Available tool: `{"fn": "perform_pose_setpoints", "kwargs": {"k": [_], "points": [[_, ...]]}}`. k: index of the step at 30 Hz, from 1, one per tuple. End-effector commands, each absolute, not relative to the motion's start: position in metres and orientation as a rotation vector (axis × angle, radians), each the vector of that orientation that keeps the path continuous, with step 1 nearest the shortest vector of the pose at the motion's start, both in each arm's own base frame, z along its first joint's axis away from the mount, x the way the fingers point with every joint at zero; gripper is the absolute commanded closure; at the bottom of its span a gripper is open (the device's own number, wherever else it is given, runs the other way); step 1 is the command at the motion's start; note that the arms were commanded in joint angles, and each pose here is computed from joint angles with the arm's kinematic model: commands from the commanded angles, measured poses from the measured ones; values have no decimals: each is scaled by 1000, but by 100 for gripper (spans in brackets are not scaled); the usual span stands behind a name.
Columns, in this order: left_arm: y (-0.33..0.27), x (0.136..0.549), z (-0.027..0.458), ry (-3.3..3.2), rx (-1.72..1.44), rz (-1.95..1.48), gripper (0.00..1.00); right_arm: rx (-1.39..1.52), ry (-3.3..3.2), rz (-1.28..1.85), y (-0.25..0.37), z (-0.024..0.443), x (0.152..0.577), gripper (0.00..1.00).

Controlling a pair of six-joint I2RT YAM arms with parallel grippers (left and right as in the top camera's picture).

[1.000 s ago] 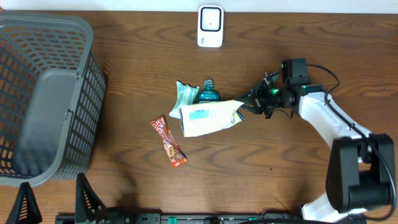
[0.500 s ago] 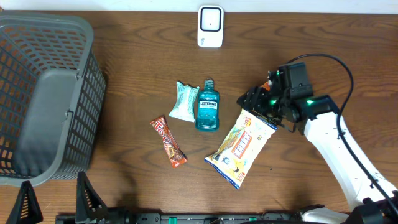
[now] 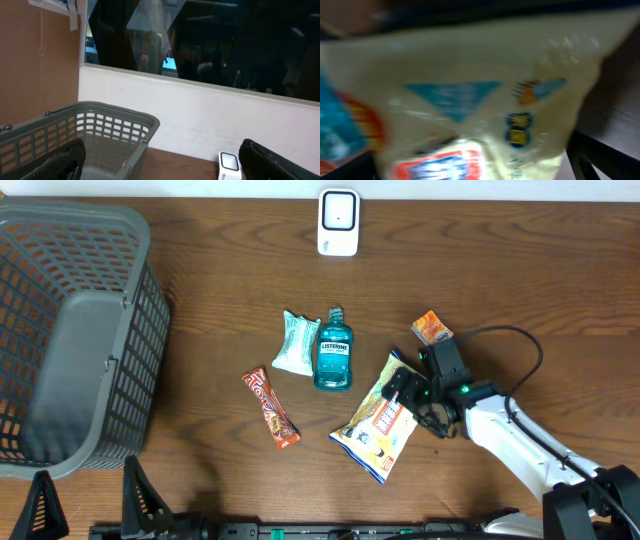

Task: Scan the item barcode
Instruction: 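Regrasp the yellow pack with the right gripper and lift it upright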

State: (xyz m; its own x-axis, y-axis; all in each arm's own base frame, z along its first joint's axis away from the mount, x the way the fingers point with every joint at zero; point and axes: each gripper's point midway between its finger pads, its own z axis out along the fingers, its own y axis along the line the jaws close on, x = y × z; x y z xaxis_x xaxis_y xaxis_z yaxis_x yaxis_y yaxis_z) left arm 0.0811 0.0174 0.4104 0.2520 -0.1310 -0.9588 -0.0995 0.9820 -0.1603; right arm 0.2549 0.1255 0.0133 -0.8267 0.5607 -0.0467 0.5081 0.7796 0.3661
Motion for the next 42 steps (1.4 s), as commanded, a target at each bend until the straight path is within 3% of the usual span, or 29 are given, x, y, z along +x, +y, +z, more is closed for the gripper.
{"fn": "perform_pose_setpoints", "kwargs": {"k": [1, 2, 3, 5, 7, 10, 12, 14, 17, 22, 28, 36, 42], "points": [[17, 81, 409, 1316, -206, -32, 2, 803, 2826, 474, 122, 4, 251, 1], [17, 82, 408, 1320, -206, -32, 2, 801, 2844, 462, 121, -1, 249, 2], [17, 84, 406, 1327, -207, -32, 2, 792, 2869, 455, 122, -6, 246, 13], [17, 87, 403, 1334, -208, -31, 2, 821, 2945, 426, 122, -22, 234, 62], [17, 87, 403, 1334, -208, -31, 2, 843, 3007, 433, 125, -36, 226, 99], [17, 87, 403, 1334, -208, -31, 2, 766, 3004, 510, 131, -33, 233, 99], [17, 87, 403, 1334, -208, -31, 2, 561, 2954, 712, 149, -16, 250, 99], [17, 87, 403, 1334, -208, -31, 2, 203, 2786, 1040, 181, 23, 272, 99], [17, 87, 403, 1334, -208, -31, 2, -69, 2545, 1394, 201, 77, 279, 99], [17, 87, 403, 1335, -208, -31, 2, -665, 1994, 1648, 207, 148, 269, 99], [17, 87, 403, 1335, -208, -31, 2, -1208, 1318, 1458, 209, 198, 253, 99], [17, 88, 402, 1338, -208, -30, 2, -1440, 848, 1077, 215, 273, 237, 99], [18, 94, 395, 1359, -210, -29, 2, -1404, 928, 1134, 211, 283, 233, 99]]}}
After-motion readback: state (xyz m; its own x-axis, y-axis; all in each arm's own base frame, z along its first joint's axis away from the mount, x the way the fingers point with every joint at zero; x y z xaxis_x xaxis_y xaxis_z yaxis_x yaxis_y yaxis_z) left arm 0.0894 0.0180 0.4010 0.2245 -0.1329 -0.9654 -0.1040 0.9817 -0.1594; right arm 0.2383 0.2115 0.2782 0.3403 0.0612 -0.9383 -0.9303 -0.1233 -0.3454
